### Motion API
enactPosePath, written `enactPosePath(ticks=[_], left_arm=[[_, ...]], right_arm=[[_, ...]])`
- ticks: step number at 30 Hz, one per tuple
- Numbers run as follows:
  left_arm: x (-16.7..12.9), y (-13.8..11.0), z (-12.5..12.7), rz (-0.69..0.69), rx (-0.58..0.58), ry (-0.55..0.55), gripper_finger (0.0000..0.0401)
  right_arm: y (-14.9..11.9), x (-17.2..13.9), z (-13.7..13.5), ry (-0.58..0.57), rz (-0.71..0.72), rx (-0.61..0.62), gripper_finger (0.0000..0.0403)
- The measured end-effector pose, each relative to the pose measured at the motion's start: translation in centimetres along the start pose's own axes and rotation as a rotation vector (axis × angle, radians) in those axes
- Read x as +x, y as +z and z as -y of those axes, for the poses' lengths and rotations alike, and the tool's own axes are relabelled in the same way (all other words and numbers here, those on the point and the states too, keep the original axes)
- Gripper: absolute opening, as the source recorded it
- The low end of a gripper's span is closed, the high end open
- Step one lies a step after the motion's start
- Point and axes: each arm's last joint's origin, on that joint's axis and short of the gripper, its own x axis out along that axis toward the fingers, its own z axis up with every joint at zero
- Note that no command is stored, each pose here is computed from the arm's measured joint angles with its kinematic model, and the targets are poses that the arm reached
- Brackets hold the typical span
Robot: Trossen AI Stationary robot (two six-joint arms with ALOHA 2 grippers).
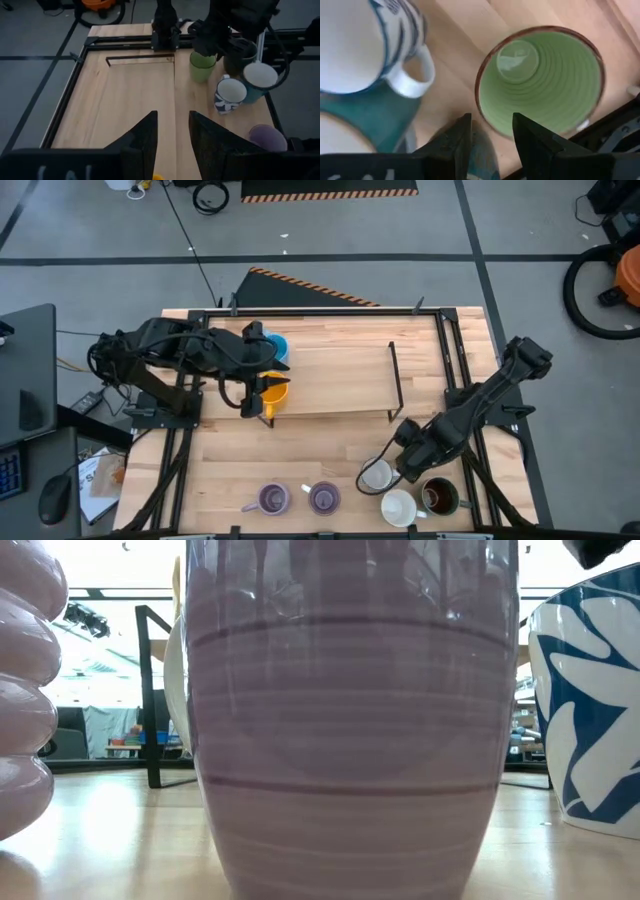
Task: Place coffee mugs
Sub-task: Put the green mug on the shelf
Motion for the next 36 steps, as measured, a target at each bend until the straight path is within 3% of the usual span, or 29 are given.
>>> enactPosePath(ticks=[4, 21, 36], left_arm=[[0.0, -0.1, 0.0, -0.013, 0.003, 0.003, 0.0116], [0.0, -0.2, 0.0, -0.018, 0.005, 0.002, 0.0116], [0.0, -0.2, 0.0, -0.018, 0.005, 0.002, 0.0117]], right_arm=[[0.7, 1.7, -0.9, -0.049, -0.015, -0.021, 0.0148], [2.0, 3.7, -1.0, -0.015, 0.062, 0.050, 0.0142], [1.9, 3.8, -0.9, -0.019, 0.043, 0.005, 0.0023]])
